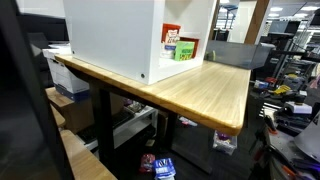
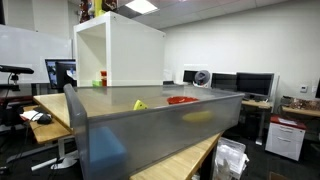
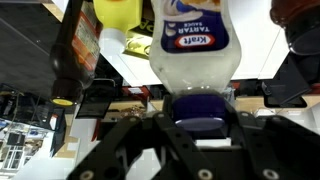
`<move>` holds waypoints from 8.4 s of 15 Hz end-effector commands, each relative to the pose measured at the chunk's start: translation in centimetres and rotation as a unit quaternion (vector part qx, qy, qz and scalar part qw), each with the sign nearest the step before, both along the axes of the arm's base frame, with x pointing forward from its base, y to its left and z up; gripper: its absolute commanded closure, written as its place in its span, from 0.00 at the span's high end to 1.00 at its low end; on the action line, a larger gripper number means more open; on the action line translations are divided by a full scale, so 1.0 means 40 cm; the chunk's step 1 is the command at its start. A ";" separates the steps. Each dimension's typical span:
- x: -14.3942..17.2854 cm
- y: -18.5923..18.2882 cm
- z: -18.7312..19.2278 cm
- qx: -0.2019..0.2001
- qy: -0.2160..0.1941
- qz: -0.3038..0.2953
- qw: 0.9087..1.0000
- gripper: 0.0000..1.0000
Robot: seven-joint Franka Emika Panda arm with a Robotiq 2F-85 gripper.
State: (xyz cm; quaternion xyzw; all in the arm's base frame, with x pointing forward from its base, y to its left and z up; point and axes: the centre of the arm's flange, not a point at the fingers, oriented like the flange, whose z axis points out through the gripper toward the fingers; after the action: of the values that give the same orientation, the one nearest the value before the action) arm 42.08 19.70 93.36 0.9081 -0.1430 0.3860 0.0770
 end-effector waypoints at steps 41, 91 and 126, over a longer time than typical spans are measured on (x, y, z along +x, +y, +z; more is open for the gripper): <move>0.032 -0.057 -0.103 0.008 -0.069 -0.056 0.996 0.19; -0.457 -0.002 -0.223 0.023 0.146 0.047 0.988 1.00; -0.265 0.114 -0.851 -0.026 0.239 0.088 0.967 1.00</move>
State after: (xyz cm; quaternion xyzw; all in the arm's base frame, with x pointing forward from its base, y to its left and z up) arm 30.79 25.10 61.55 0.9739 -0.0503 0.1828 0.1250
